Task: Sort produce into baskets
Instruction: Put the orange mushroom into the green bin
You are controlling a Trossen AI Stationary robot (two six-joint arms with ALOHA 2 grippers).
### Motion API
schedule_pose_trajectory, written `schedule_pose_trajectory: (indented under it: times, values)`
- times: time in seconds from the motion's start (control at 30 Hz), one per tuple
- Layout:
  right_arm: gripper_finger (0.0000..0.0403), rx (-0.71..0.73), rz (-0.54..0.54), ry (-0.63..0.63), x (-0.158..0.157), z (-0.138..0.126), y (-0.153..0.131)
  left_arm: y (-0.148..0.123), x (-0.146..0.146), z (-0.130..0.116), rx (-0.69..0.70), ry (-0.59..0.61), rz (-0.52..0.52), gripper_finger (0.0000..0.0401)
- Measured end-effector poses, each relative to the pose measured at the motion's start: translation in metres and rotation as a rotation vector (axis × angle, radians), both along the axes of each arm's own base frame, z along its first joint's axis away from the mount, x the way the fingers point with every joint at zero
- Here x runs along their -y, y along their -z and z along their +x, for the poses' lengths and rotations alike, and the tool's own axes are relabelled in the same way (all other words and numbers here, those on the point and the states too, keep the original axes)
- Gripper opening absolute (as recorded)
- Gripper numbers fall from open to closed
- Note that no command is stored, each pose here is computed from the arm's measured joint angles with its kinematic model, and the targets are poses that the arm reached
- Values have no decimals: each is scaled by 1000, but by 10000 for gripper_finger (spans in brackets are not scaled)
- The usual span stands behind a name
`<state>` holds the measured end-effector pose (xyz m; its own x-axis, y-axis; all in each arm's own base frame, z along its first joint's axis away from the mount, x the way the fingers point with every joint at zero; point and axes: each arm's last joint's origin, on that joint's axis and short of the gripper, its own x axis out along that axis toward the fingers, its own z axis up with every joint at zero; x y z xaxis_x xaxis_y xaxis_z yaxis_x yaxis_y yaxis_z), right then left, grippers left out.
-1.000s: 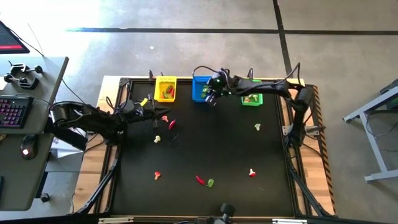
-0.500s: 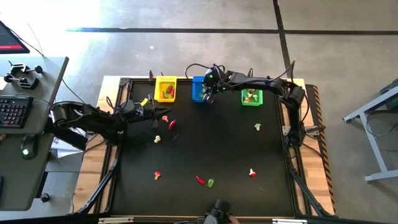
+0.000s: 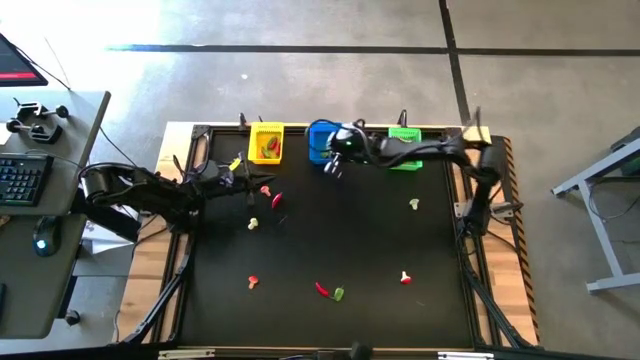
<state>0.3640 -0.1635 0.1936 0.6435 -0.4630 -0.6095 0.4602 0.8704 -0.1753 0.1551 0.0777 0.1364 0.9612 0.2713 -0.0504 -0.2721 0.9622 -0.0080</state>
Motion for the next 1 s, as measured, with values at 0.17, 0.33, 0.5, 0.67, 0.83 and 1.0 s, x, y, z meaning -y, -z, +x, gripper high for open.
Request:
schedule_pose_trajectory:
  times: [0.17, 0.33, 0.5, 0.67, 0.83, 1.0]
  values:
    - [4, 101, 4, 37, -21, -26, -10, -4, -4, 9, -22, 37, -32, 1]
    - [4, 143, 28, 81, -44, -53, 2, -6, -10, 28, -145, 97, -124, 0]
    - [1, 200, 36, 130, -65, -75, 22, -9, -11, 44, -336, 133, -184, 0]
    - [0, 229, 61, 136, -79, -87, 35, -15, -12, 54, -548, 90, -324, 2]
    - [0, 214, 58, 109, -86, -88, 36, -20, -16, 51, -748, -78, -409, 20]
    - [0, 211, 39, 98, -86, -88, 36, -18, -15, 42, -891, -228, -428, 54]
